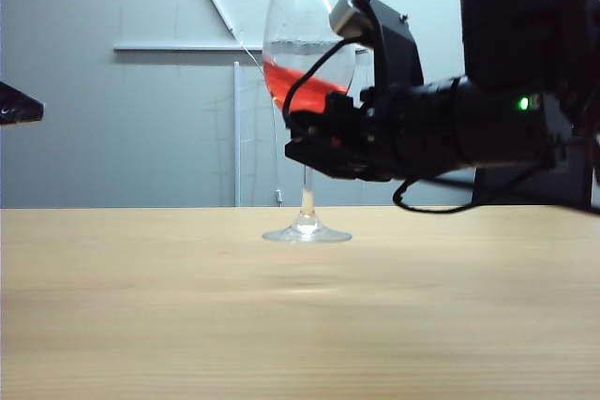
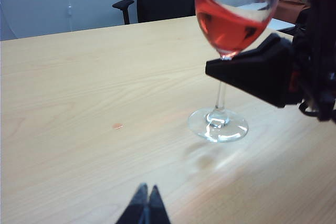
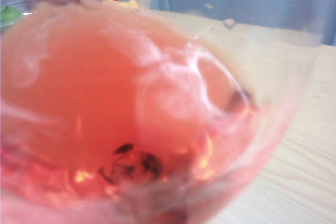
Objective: Gently pick up the goblet, rotate it counterclockwise for two full turns (viewing from above), and then place it back on the table.
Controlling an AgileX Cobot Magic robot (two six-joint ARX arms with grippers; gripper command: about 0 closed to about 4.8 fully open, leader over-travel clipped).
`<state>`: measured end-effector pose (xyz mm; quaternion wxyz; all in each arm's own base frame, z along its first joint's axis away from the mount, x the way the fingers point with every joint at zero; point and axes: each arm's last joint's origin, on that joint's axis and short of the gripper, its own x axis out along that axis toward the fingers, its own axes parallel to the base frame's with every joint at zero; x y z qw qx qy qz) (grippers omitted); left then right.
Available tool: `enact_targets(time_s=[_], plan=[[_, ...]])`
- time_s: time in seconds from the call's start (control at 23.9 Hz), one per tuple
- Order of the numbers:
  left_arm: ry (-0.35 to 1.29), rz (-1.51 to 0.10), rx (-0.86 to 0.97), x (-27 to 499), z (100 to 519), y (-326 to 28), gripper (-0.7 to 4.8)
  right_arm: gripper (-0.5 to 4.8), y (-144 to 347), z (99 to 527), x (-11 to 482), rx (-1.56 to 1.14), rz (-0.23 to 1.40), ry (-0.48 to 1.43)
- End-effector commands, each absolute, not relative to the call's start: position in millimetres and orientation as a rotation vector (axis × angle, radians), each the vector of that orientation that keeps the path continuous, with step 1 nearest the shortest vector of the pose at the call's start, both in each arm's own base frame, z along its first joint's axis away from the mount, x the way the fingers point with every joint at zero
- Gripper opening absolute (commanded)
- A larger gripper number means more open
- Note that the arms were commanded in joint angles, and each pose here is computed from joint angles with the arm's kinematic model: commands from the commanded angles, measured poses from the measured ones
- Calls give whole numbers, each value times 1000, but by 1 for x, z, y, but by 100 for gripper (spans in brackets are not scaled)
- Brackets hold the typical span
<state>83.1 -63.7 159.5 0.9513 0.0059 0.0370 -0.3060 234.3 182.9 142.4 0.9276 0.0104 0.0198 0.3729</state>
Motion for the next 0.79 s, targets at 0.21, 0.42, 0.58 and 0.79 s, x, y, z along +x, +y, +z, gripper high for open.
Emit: enact_targets(time_s=[0.21, 0.42, 0.58, 0.79], plan=[[60, -625, 14, 83, 162, -64, -5, -6, 188, 138, 240, -4, 765, -69], [61, -625, 14, 83, 162, -64, -5, -6, 190, 135, 243, -57, 760, -83], [63, -625, 15, 83, 162, -64, -5, -6, 192, 134, 245, -65, 760, -84], [62, -625, 14, 83, 162, -64, -5, -6, 195, 128, 250, -68, 760, -70]])
